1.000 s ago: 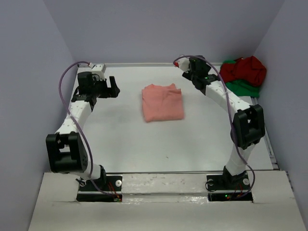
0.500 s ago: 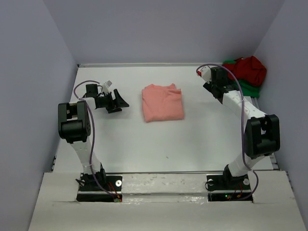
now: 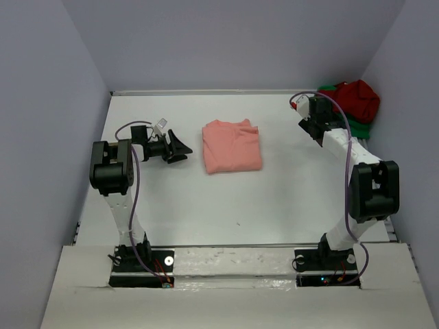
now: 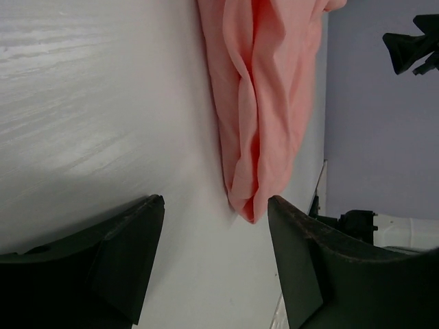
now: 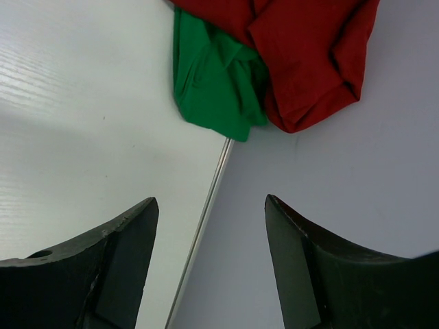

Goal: Fold and stack the t-shirts
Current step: Put the neatly folded tshirt into the corner of the board with the left arm

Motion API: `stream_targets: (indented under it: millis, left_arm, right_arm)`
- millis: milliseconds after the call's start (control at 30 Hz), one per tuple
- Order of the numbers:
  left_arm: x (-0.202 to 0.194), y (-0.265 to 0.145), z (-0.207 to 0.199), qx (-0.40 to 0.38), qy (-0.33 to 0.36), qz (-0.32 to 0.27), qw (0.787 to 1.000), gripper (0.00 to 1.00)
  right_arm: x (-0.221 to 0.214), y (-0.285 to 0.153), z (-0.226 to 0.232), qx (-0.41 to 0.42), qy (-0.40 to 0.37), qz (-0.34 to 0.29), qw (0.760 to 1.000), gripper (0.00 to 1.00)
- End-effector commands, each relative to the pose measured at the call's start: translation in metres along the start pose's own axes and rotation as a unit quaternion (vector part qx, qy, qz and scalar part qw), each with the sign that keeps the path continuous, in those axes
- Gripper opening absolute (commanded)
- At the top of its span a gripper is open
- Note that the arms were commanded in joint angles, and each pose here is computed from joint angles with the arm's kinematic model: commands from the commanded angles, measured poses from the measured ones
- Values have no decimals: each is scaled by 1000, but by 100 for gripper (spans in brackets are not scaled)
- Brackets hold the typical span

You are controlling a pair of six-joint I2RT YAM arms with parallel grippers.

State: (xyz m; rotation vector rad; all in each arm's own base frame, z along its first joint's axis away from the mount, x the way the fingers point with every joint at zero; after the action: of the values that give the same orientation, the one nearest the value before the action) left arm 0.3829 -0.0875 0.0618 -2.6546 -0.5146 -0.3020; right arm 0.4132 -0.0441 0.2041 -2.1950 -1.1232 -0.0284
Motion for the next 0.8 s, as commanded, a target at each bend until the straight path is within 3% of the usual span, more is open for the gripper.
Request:
stream_targets:
  millis: [0, 333, 767]
  left_arm:
    - [-24, 29, 8, 12, -28, 36, 999, 79]
    - [-23, 69, -15, 15, -15, 42, 999, 80]
    - [0, 71, -12, 92, 2, -10, 996, 75]
  right_arm:
    - [2, 8, -3, -15, 8, 8, 1000, 69]
    - [-4, 9, 0, -9, 7, 13, 1000, 69]
    - [-9, 11, 5, 3, 10, 11, 1000, 69]
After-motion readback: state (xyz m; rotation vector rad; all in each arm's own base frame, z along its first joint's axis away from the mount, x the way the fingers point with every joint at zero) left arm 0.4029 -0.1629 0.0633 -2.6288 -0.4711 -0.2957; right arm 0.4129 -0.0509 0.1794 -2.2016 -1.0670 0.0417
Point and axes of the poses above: each gripper's point midway between its finger pads, its own y axis out along the fingers, its own z axis along the line the jaws close on, x = y × z, the point moved 5 cm from there along -y, back along the fingers, and after that the axes turned 1 degree about -y, right-handed, at the moved point
